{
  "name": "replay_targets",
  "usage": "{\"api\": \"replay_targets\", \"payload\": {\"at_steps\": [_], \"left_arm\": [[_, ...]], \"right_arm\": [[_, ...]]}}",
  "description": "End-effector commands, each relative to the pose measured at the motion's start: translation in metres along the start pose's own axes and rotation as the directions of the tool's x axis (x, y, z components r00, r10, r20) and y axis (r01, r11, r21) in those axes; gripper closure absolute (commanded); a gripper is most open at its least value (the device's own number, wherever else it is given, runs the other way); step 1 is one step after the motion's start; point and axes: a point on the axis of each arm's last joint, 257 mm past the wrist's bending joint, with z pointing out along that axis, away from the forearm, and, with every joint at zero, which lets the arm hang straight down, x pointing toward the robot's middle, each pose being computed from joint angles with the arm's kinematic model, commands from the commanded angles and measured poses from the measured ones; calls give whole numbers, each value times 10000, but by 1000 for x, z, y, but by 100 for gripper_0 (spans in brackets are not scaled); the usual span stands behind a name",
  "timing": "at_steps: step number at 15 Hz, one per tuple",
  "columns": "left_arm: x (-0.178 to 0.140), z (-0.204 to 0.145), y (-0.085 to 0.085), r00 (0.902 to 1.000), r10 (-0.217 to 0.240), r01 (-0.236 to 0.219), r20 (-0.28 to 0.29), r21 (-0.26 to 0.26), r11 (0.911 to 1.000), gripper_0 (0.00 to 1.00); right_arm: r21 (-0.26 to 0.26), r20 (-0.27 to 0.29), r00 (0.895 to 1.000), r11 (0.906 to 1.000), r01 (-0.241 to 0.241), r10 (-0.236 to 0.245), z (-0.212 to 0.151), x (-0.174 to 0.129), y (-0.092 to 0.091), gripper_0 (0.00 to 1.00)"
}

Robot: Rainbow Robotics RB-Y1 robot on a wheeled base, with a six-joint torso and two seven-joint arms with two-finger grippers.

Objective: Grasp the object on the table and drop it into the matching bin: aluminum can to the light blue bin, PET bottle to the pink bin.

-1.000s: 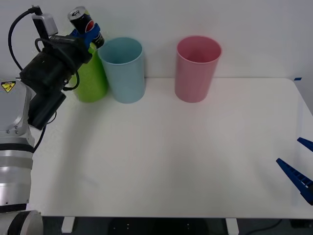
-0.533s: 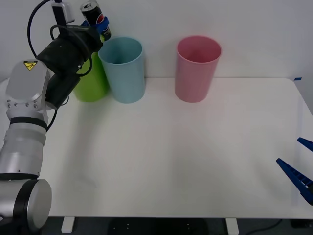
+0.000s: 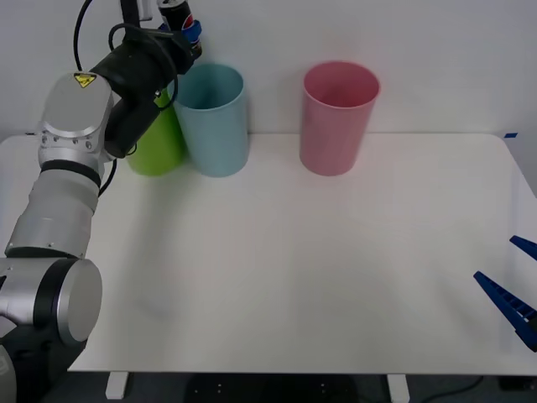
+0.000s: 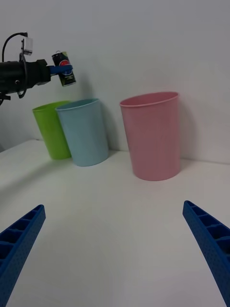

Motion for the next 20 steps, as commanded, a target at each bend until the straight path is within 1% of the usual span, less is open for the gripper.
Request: {"api": "replay_targets", "payload": {"at_steps": [1, 5, 9, 10, 11, 12, 13, 14, 18, 20], "left_arm": [[3, 5, -13, 9999, 55, -53, -115, 185, 9998, 100], [7, 7, -20, 9998, 119, -114, -173, 282, 9995, 100], [8, 7, -21, 9997, 154, -149, -178, 289, 9995, 100], [8, 7, -22, 9997, 179, -174, -183, 300, 9994, 95], [8, 7, -23, 9996, 230, -224, -193, 321, 9992, 81], [8, 7, -24, 9995, 242, -236, -182, 337, 9992, 52], [9, 7, -25, 9992, 349, -342, -195, 371, 9987, 6], [8, 8, -26, 9988, 461, -454, -168, 388, 9982, 0], [7, 8, -34, 9987, 501, -492, -135, 596, 9970, 0], [7, 8, -34, 9988, 476, -469, -103, 602, 9971, 0]], "right_arm": [[0, 0, 10000, 10000, 1, -1, 0, 0, 0, 0], [0, 0, 10000, 10000, 1, -1, 0, 0, 0, 0], [0, 0, 10000, 10000, 1, -1, 0, 0, 0, 0], [0, 0, 10000, 10000, 1, -1, 0, 0, 0, 0], [0, 0, 10000, 10000, 1, -1, 0, 0, 0, 0], [0, 0, 10000, 10000, 1, -1, 0, 0, 0, 0], [0, 0, 10000, 10000, 1, -1, 0, 0, 0, 0], [0, 0, 10000, 10000, 1, -1, 0, 0, 0, 0], [0, 0, 10000, 10000, 1, -1, 0, 0, 0, 0], [0, 0, 10000, 10000, 1, -1, 0, 0, 0, 0]]}}
